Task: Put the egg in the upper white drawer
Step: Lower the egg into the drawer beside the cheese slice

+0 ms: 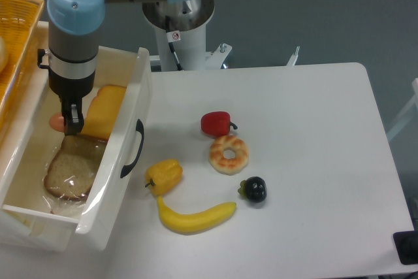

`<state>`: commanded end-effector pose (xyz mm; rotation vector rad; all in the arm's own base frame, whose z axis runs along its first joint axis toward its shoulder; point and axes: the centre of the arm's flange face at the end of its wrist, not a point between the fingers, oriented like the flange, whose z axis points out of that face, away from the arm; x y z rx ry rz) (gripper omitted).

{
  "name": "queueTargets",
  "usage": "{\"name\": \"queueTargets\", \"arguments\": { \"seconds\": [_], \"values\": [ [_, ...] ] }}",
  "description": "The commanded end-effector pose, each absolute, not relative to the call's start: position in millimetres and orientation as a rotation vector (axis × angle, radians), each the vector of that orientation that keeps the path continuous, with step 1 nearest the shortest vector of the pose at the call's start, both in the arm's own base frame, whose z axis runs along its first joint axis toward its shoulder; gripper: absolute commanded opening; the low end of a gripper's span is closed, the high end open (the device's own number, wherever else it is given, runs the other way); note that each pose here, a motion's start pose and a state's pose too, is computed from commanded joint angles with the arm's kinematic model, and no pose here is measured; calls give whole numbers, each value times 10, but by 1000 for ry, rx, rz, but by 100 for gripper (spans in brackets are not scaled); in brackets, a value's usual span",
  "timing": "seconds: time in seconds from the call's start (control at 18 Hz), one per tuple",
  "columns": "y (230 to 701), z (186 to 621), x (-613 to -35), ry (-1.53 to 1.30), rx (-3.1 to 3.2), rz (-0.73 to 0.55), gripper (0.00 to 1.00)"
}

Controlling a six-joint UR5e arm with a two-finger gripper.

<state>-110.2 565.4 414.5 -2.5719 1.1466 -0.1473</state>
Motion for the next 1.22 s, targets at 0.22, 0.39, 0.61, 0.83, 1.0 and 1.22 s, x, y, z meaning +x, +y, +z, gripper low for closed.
{"name": "queueTargets", "arguments": {
  "seconds": [0.22, 0.39, 0.61, 0.83, 1.0, 1.22],
  "values": [
    [5653, 4122, -1064, 1153, -2572, -154, 24],
    [5653, 4122, -1064, 1153, -2572, -154, 28],
    [5648, 4118, -1075, 1156, -2583, -142, 34],
    [5651, 4108, -1073, 1161, -2586, -140, 38],
    [5664, 4075, -1079, 1162, -2590, -147, 45],
    [5669, 4068, -1082, 1162, -2590, -147, 48]
  ]
}}
